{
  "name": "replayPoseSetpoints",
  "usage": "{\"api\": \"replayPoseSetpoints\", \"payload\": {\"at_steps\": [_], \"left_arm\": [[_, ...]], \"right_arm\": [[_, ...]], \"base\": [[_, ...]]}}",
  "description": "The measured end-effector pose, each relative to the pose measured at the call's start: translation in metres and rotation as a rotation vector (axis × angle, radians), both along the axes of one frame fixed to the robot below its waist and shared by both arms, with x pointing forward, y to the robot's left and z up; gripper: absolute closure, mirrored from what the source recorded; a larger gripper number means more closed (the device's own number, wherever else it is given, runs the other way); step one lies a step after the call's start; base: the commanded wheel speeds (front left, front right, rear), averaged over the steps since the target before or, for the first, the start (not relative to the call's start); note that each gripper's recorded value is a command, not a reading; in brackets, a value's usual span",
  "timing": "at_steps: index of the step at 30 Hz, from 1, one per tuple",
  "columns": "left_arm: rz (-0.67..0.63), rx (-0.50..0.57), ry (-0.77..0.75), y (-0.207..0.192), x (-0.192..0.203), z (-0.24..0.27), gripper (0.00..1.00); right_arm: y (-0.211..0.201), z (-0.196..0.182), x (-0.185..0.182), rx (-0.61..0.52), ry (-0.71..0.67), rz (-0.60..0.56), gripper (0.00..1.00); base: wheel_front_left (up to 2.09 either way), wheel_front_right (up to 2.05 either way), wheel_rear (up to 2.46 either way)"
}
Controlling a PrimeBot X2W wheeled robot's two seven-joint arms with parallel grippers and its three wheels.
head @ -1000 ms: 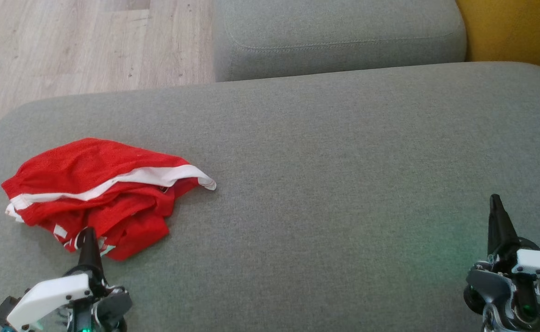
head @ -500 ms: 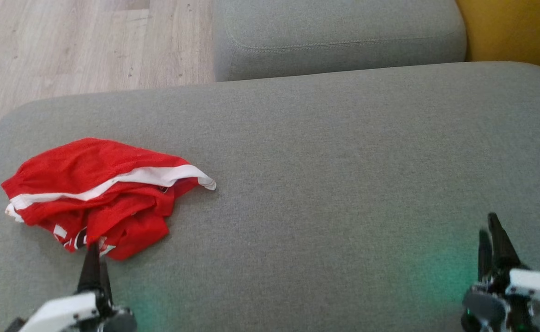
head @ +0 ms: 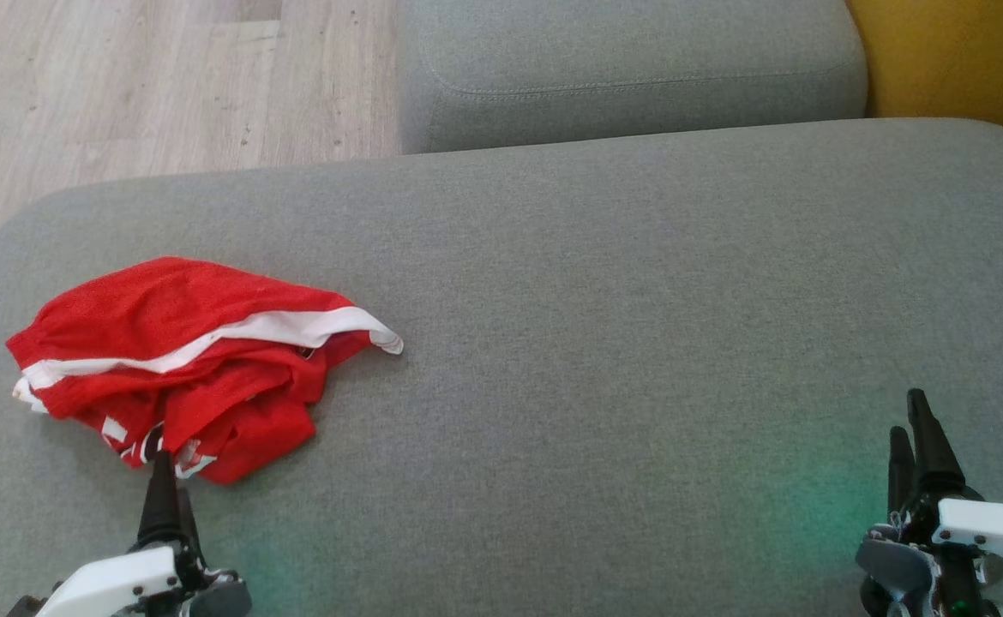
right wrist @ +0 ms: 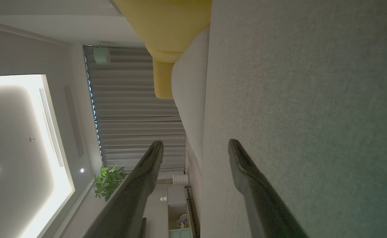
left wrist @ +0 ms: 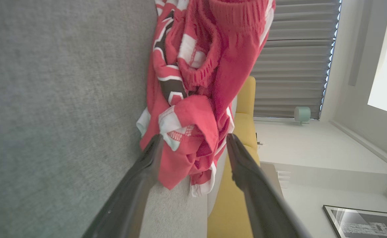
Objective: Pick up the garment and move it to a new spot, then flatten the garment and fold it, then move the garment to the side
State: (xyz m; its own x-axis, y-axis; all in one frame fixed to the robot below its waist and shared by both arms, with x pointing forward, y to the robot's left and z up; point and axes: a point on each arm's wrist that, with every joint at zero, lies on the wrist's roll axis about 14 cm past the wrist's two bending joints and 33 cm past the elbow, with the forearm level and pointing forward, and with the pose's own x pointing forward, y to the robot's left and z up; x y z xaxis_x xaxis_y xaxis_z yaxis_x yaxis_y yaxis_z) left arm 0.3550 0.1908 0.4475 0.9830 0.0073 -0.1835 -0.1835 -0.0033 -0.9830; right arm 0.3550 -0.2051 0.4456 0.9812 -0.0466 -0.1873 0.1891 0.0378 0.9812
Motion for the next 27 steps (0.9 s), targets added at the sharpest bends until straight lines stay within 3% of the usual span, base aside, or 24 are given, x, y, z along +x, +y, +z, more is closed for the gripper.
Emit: {"api": "replayPoseSetpoints", "payload": {"at_steps": [12,27], "left_arm": [[0.041,0.069,-0.015,0.012,0.0,0.006,0.0],[0.05,0.322,-0.064,0.021,0.009,0.037,0.0]], "right_arm": [[-0.004,0.009,0.003,-0.113,-0.02,-0.002,0.0],[0.011,0.038,0.015,-0.476,-0.098,0.088,0.0]], "base": [[0.0,0.0,0.0],[0.0,0.0,0.0]]}}
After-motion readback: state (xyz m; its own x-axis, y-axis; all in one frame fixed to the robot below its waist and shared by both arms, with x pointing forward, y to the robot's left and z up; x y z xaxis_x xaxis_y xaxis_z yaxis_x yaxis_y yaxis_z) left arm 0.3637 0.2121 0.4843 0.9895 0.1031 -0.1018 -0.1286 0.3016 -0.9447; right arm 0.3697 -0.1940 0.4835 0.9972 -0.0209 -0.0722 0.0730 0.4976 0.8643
